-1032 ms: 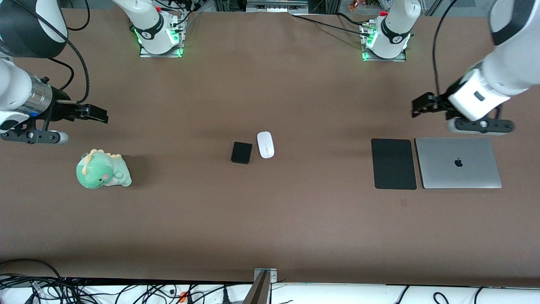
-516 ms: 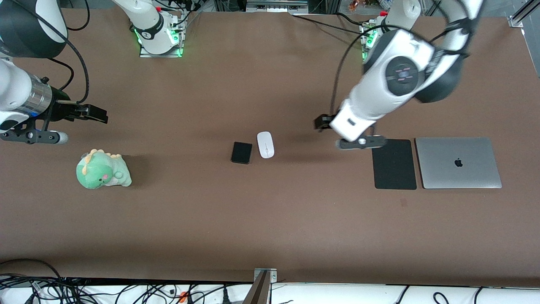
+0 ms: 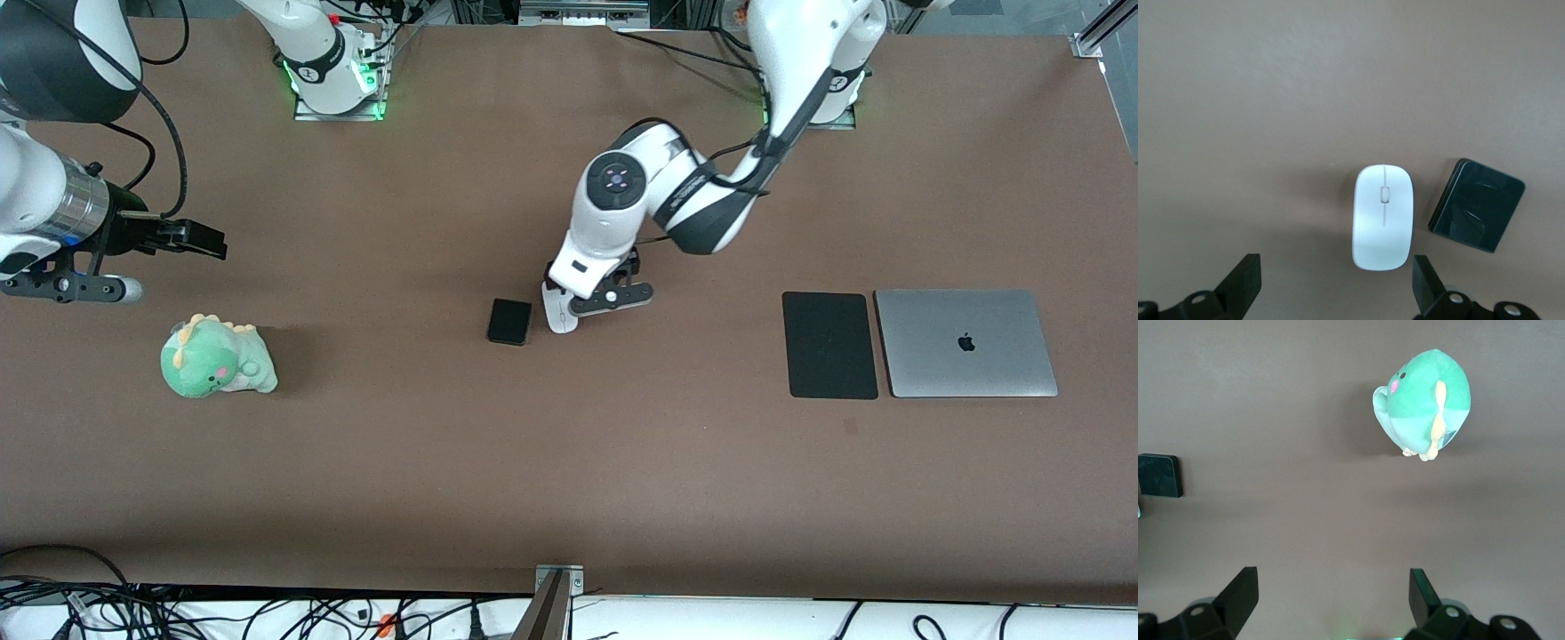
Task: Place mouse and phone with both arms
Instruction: 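Move the left gripper over the white mouse and lower it, then close the left gripper on the white mouse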
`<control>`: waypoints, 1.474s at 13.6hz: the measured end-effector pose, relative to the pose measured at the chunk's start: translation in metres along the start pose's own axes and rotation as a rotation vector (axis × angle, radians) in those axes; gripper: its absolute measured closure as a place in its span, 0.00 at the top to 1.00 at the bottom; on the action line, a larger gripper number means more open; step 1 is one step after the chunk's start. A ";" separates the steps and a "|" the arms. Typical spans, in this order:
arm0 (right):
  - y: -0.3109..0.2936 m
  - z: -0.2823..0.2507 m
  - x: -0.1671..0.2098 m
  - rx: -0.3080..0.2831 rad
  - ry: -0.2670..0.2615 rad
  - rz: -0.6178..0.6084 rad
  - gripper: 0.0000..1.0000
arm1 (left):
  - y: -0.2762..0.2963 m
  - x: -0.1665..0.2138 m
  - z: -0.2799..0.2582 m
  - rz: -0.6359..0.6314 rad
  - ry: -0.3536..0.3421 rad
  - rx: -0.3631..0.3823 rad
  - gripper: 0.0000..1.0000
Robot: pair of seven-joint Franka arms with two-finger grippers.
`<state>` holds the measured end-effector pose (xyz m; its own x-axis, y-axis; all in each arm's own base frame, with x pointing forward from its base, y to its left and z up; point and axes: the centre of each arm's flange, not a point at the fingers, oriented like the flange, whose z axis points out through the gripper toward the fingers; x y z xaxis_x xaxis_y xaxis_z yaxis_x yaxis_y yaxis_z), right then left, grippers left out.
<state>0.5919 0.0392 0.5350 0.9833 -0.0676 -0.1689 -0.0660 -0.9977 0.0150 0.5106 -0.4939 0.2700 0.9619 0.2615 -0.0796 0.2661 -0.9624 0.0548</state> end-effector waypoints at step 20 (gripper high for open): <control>0.008 0.004 0.001 -0.001 -0.014 0.020 1.00 | 0.033 -0.019 0.096 -0.126 0.027 0.019 0.78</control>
<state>0.5913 0.0313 0.5307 0.9793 -0.0879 -0.1823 -0.0857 -0.9961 0.0200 0.4954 -0.5380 0.1782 0.9225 0.3816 -0.0577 0.3836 -0.9231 0.0272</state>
